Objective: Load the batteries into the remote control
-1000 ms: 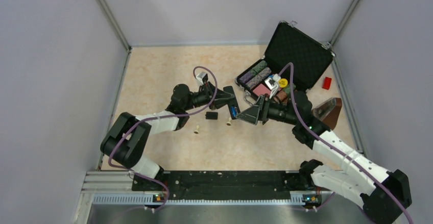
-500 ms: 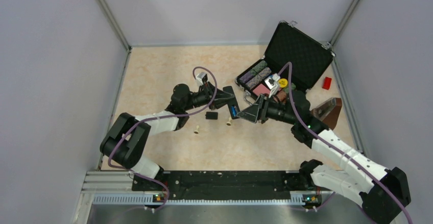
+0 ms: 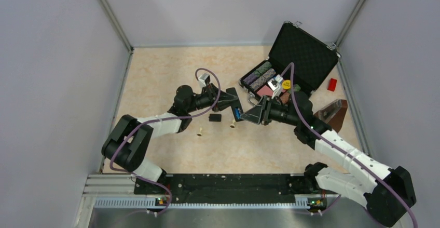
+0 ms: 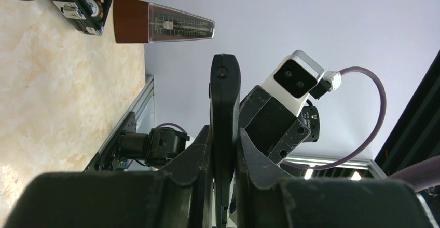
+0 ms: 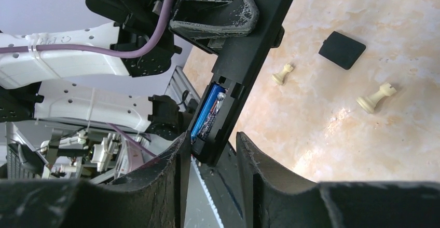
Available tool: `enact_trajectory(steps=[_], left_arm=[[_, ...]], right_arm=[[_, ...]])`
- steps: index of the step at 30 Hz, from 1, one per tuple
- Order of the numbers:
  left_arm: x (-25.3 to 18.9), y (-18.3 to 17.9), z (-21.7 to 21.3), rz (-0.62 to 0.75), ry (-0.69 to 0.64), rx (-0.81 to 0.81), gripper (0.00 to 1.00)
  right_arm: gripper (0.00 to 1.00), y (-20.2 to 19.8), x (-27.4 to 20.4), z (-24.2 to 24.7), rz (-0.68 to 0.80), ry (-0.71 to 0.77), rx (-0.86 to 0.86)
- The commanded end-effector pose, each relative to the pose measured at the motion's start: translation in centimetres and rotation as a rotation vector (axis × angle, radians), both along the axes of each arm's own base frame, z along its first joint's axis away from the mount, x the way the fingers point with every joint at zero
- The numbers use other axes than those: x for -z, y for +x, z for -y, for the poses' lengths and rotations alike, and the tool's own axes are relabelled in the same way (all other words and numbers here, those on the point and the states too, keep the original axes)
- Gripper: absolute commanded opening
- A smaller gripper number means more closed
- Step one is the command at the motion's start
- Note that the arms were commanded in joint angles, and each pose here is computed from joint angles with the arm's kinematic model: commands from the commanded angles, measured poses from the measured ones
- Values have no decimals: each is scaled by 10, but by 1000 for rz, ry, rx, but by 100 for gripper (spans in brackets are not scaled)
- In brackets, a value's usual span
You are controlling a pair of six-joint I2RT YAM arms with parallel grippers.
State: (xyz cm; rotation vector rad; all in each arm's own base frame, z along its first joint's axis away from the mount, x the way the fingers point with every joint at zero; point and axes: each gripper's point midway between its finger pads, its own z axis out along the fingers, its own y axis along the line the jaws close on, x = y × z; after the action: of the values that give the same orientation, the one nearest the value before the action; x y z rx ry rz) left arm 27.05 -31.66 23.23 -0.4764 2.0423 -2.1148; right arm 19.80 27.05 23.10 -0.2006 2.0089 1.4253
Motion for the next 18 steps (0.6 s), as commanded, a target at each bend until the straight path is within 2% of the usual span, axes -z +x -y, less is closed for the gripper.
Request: enact_trajectory(steps=[1, 7, 18], left_arm=[[-45, -18, -2, 169, -71, 50, 0], [-60, -27, -4, 248, -88, 67, 0], [-78, -41, -6, 344, -127, 128, 0]], right_arm=[[35, 17, 7, 3, -33, -15, 61], [34, 14, 23, -1, -95, -21, 28], [17, 13, 25, -9, -142, 7, -7]])
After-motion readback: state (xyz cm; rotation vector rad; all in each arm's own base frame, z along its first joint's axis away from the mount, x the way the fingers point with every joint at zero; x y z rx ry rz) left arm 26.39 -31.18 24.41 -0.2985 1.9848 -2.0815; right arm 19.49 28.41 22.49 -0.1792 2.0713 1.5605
